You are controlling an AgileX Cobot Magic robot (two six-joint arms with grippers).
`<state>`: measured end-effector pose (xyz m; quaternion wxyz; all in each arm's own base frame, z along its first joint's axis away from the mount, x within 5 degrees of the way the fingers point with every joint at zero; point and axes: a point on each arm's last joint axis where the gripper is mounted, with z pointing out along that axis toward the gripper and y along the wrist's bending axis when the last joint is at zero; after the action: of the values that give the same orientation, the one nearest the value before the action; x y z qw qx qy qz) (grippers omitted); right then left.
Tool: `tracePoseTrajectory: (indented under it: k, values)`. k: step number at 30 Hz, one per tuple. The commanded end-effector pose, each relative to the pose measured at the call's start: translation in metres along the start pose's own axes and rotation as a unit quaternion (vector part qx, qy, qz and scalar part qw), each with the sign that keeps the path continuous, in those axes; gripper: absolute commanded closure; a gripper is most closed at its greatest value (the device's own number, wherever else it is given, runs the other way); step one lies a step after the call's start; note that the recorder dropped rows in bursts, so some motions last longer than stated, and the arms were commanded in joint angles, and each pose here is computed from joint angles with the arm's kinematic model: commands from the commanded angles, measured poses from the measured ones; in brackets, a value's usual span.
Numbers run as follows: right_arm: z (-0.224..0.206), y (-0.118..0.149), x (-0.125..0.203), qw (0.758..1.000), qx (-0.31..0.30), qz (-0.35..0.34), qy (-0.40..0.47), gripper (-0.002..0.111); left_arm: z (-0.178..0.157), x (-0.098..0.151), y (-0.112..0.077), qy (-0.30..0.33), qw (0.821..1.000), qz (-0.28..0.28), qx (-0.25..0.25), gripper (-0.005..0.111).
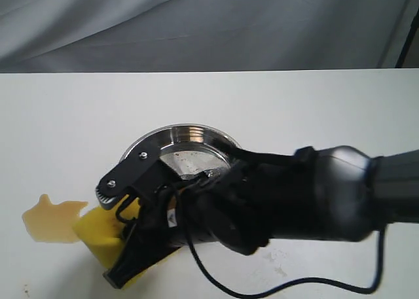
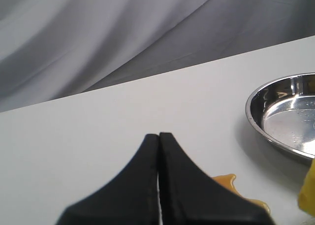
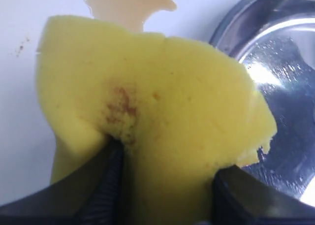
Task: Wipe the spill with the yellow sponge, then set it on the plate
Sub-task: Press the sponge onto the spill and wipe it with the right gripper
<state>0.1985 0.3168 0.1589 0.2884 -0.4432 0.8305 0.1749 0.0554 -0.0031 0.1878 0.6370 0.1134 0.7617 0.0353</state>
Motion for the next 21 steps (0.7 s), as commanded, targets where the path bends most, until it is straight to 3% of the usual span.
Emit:
tracePoseTrajectory:
  k: [1,13,21]
  values:
    - [0.023,0.004,-0.019,1.000,-0.006,-0.023,0.011,0.108,-0.001,-0.002,0.000,-0.007,1.000,-0.002,-0.001,0.107]
    - [0.071,0.006,-0.067,0.999,-0.008,-0.024,-0.036,0.108,-0.001,-0.002,0.000,-0.007,1.000,-0.002,-0.001,0.107]
    - [0.105,0.007,-0.071,1.000,-0.013,-0.017,-0.020,0.108,-0.001,-0.002,0.000,-0.007,1.000,-0.002,-0.001,0.107]
